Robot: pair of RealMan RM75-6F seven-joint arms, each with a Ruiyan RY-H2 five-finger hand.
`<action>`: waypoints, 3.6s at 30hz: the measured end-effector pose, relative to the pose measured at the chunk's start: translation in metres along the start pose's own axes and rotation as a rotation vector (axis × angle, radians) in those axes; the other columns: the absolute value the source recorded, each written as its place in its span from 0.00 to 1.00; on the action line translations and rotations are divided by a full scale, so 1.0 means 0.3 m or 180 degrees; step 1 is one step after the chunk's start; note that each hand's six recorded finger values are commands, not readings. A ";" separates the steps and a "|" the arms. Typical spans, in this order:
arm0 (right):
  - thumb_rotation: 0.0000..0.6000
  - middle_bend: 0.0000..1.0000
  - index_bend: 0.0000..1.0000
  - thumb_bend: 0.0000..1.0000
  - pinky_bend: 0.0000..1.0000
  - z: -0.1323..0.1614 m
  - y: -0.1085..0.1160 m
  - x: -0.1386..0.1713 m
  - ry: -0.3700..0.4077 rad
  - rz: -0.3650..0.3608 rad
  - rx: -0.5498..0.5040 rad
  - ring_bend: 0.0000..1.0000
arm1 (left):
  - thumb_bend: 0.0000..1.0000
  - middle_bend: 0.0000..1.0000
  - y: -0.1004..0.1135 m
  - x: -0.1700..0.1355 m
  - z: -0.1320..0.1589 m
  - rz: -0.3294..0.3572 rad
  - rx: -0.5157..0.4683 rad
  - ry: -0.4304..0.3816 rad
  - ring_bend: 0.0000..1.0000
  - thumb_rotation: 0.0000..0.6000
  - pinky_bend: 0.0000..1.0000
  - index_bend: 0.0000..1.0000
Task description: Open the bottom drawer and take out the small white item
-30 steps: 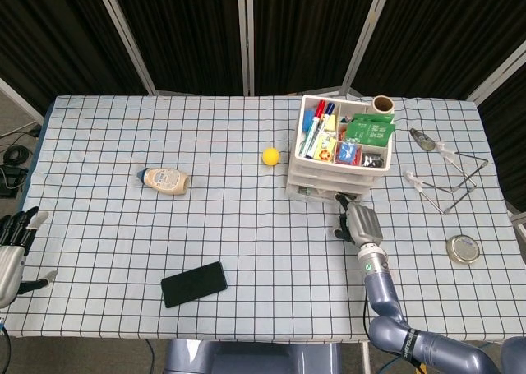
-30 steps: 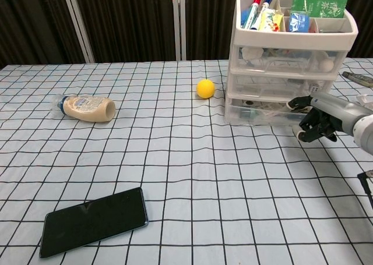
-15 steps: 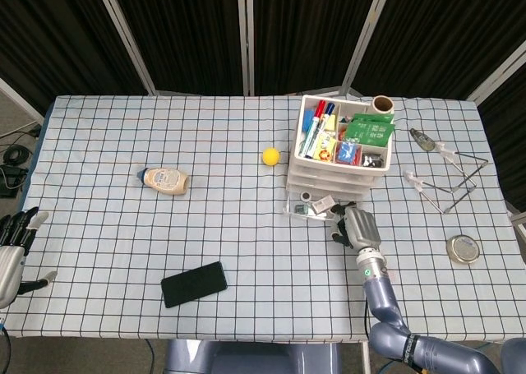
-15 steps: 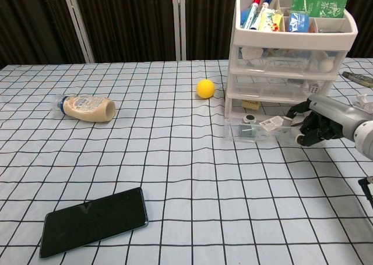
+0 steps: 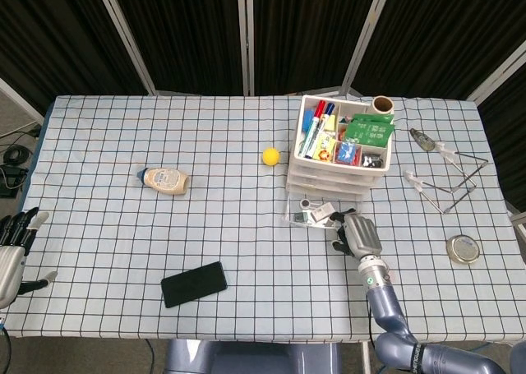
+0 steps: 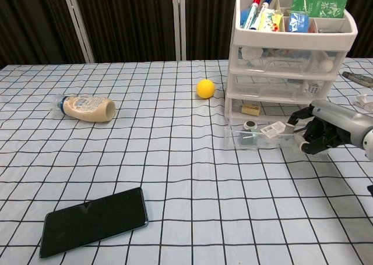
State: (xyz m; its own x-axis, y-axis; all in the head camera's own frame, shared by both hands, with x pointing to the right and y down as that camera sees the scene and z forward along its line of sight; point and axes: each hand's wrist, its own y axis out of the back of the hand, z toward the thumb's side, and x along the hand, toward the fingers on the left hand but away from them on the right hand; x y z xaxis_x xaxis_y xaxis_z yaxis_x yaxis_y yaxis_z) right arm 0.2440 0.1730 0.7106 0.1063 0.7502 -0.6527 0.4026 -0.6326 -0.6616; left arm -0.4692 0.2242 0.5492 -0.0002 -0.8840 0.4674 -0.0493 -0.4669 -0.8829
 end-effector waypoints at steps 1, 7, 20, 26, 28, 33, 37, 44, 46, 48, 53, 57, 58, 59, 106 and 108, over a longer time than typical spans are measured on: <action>1.00 0.86 0.60 0.52 0.82 -0.001 0.000 0.006 0.0002 0.0012 0.0018 0.89 | 0.00 0.00 -0.001 0.000 0.000 -0.0005 0.0002 0.0000 0.00 1.00 0.00 0.00; 1.00 0.86 0.60 0.53 0.82 -0.015 -0.007 0.036 -0.0022 0.0086 0.0119 0.89 | 0.00 0.00 -0.002 -0.001 0.004 -0.0012 0.0008 -0.0005 0.00 1.00 0.00 0.00; 1.00 0.85 0.57 0.52 0.82 -0.027 -0.017 0.063 -0.0009 0.0129 0.0126 0.89 | 0.00 0.00 -0.004 -0.002 0.003 -0.0022 0.0010 0.0002 0.00 1.00 0.00 0.00; 1.00 0.84 0.48 0.44 0.81 -0.010 -0.011 0.066 0.0066 0.0095 0.0090 0.87 | 0.00 0.00 -0.003 -0.001 0.001 -0.0023 0.0006 0.0010 0.00 1.00 0.00 0.00; 1.00 0.83 0.45 0.42 0.80 0.002 -0.006 0.069 0.0116 0.0079 0.0075 0.87 | 0.00 0.00 -0.003 -0.001 0.001 -0.0024 0.0005 0.0012 0.00 1.00 0.00 0.00; 1.00 0.82 0.41 0.40 0.80 0.034 0.019 0.072 0.0203 0.0006 0.0067 0.86 | 0.00 0.00 -0.002 -0.001 0.000 -0.0018 0.0001 0.0017 0.00 1.00 0.00 0.00; 1.00 0.82 0.38 0.38 0.79 0.061 0.039 0.080 0.0264 -0.0042 0.0096 0.86 | 0.00 0.00 0.001 -0.001 -0.002 -0.0013 -0.0006 0.0024 0.00 1.00 0.00 0.00; 1.00 0.82 0.36 0.19 0.79 0.090 0.068 0.091 0.0321 -0.0087 0.0130 0.86 | 0.00 0.00 0.006 -0.003 -0.008 0.0005 -0.0024 0.0037 0.00 1.00 0.00 0.00; 1.00 0.82 0.32 0.14 0.79 0.099 0.078 0.092 0.0363 -0.0107 0.0154 0.86 | 0.00 0.00 0.009 -0.003 -0.009 0.0020 -0.0029 0.0040 0.00 1.00 0.00 0.00; 1.00 0.83 0.27 0.10 0.79 0.110 0.090 0.089 0.0429 -0.0123 0.0192 0.86 | 0.00 0.00 0.014 -0.002 -0.008 0.0047 -0.0043 0.0032 0.00 1.00 0.00 0.00; 1.00 0.88 0.22 0.03 0.79 0.117 0.136 0.070 0.0575 -0.0134 0.0419 0.89 | 0.00 0.00 0.026 -0.004 -0.005 0.0138 -0.0069 -0.0007 0.00 1.00 0.00 0.00; 1.00 0.95 0.25 0.02 0.80 0.130 0.174 0.055 0.0695 -0.0219 0.0740 0.94 | 0.00 0.00 0.024 -0.004 -0.005 0.0150 -0.0068 -0.0012 0.00 1.00 0.00 0.00; 1.00 0.96 0.26 0.02 0.80 0.136 0.185 0.051 0.0744 -0.0258 0.0832 0.95 | 0.00 0.00 0.023 -0.004 -0.005 0.0150 -0.0064 -0.0012 0.00 1.00 0.00 0.00; 1.00 0.97 0.28 0.02 0.81 0.141 0.192 0.048 0.0782 -0.0289 0.0904 0.97 | 0.00 0.00 0.023 -0.003 -0.004 0.0151 -0.0062 -0.0012 0.00 1.00 0.00 0.00; 1.00 1.00 0.43 0.00 0.82 0.172 0.169 -0.126 0.1880 -0.0190 0.2538 1.00 | 0.00 0.00 0.018 0.027 -0.023 0.0156 -0.0042 0.0081 0.00 1.00 0.00 0.00; 1.00 1.00 0.43 0.00 0.82 0.165 0.169 -0.129 0.1914 -0.0173 0.2589 1.00 | 0.00 0.00 0.022 0.024 -0.024 0.0165 -0.0044 0.0085 0.00 1.00 0.00 0.00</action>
State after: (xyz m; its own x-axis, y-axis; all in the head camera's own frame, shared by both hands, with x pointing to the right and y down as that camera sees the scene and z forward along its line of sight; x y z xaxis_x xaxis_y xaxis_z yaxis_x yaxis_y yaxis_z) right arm 0.2154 0.1023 0.6840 0.6369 0.6123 -0.4685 -0.2973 -0.3656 -0.8820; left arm -0.4768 0.2149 0.5472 -0.0297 -0.9060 0.4223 -0.0622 -0.4200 -0.9054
